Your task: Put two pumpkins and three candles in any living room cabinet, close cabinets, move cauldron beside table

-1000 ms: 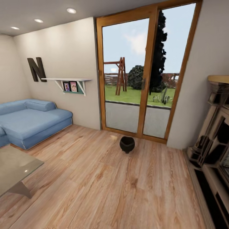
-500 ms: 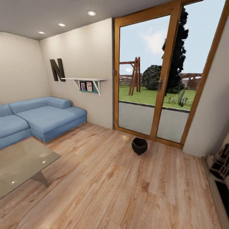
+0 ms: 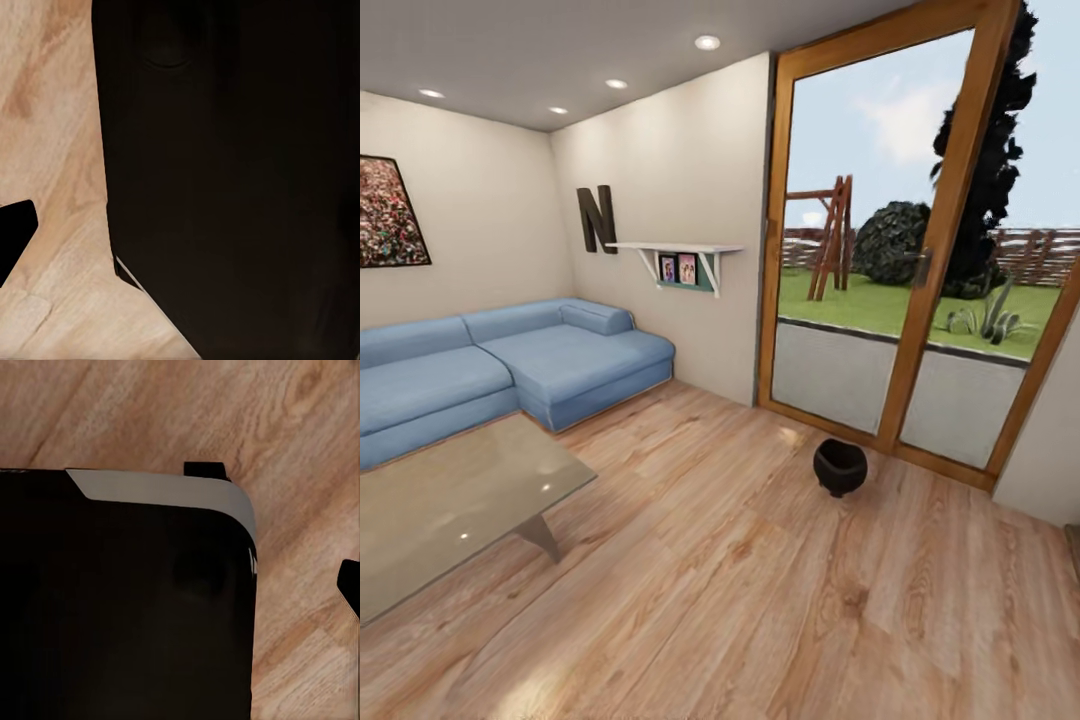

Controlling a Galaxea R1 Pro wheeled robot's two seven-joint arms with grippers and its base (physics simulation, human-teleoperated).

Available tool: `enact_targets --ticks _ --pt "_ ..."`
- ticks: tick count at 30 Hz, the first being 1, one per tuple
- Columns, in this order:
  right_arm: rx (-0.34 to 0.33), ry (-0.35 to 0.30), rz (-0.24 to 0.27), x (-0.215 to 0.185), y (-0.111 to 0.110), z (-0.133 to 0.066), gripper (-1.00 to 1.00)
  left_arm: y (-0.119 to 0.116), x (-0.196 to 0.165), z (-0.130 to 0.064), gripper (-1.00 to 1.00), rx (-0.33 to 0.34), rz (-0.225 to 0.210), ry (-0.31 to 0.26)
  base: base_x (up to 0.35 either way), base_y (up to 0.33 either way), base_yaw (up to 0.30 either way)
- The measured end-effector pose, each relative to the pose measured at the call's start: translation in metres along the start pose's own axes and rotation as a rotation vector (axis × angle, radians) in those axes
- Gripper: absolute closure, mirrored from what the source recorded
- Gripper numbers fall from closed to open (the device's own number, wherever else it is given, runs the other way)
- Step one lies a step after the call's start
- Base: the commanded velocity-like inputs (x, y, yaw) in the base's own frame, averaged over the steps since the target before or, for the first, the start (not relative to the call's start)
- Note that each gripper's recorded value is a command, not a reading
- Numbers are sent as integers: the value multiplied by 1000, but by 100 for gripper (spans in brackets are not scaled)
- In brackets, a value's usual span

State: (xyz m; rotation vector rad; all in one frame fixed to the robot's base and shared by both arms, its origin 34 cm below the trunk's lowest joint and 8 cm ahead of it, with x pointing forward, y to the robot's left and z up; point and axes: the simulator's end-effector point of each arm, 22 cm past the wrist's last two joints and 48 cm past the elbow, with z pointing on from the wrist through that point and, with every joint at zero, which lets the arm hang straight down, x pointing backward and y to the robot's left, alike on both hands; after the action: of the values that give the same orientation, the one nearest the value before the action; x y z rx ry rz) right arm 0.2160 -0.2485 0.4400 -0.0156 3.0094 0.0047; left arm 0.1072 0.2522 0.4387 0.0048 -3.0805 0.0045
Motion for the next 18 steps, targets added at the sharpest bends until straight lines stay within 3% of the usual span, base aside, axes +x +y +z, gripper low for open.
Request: enact_targets --ticks 18 --pt "0 7 0 3 0 0 -100 1 2 0 -100 -1 0 5 0 0 288"
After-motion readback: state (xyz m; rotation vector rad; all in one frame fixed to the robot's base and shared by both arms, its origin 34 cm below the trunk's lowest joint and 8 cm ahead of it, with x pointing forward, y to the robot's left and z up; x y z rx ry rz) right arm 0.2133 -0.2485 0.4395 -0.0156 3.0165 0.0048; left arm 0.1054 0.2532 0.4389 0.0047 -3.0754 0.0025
